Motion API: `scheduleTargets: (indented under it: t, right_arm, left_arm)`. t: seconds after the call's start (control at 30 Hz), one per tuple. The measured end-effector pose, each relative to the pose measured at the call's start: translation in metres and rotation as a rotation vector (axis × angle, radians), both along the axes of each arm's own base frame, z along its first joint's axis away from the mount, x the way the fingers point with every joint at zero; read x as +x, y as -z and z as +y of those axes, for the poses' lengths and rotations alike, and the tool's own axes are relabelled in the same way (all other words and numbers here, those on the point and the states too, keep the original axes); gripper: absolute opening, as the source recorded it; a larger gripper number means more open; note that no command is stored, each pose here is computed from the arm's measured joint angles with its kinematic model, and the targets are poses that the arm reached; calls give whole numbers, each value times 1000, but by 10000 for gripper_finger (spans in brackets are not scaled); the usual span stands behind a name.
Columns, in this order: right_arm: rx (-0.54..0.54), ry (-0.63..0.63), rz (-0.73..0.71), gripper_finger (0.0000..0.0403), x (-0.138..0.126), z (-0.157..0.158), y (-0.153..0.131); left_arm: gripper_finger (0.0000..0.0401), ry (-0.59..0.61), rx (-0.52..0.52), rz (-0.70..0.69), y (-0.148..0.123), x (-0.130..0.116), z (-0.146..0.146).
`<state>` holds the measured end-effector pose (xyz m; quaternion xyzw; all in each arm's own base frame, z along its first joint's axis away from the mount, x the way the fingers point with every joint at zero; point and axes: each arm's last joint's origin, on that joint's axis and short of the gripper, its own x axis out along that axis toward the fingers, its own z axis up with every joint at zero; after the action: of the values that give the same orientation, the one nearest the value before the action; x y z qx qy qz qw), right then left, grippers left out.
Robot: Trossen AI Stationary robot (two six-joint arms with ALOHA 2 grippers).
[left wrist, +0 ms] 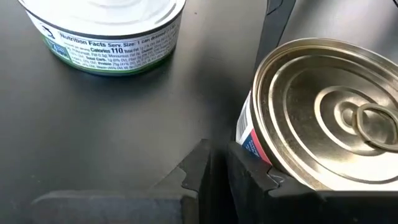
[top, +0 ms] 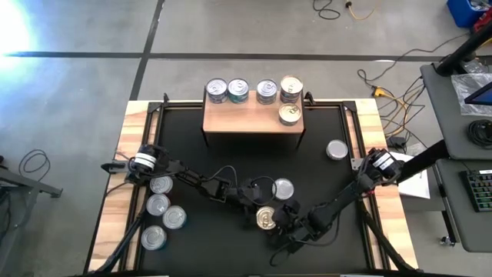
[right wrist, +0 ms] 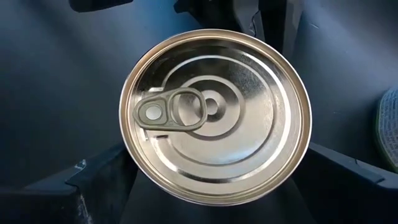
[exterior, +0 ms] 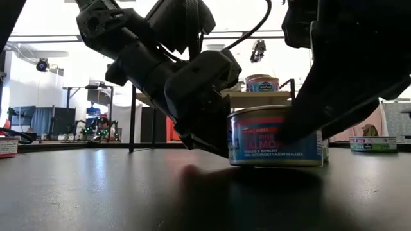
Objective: Stack canned seafood by type on shelf
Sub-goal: Stack the blue-pink tuna can on top of the blue tuna can
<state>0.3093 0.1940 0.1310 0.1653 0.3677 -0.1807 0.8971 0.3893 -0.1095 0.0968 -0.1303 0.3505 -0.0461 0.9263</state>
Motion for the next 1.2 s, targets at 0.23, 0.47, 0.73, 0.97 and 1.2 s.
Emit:
scheduleTargets:
  t: [0.23,0.47,0.73,0.97,1.2]
  right_arm:
    - [84,-35,57,387,11,-14,0]
    - [103,-83,88,400,19,-25,-1]
    - [28,-107,80,396,18,-25,0]
    - [15,-189,106,356,18,-25,0]
    - [1,-261,150,356,16,-26,-5]
  left_arm:
    - [40,-1,-14,-2,0,0,0]
    - [40,4,-17,-3,0,0,-1]
    - [40,19,5,13,1,-1,-1]
    - [40,3,-18,51,-7,-5,1]
    - [40,47,-14,178,-24,-21,2]
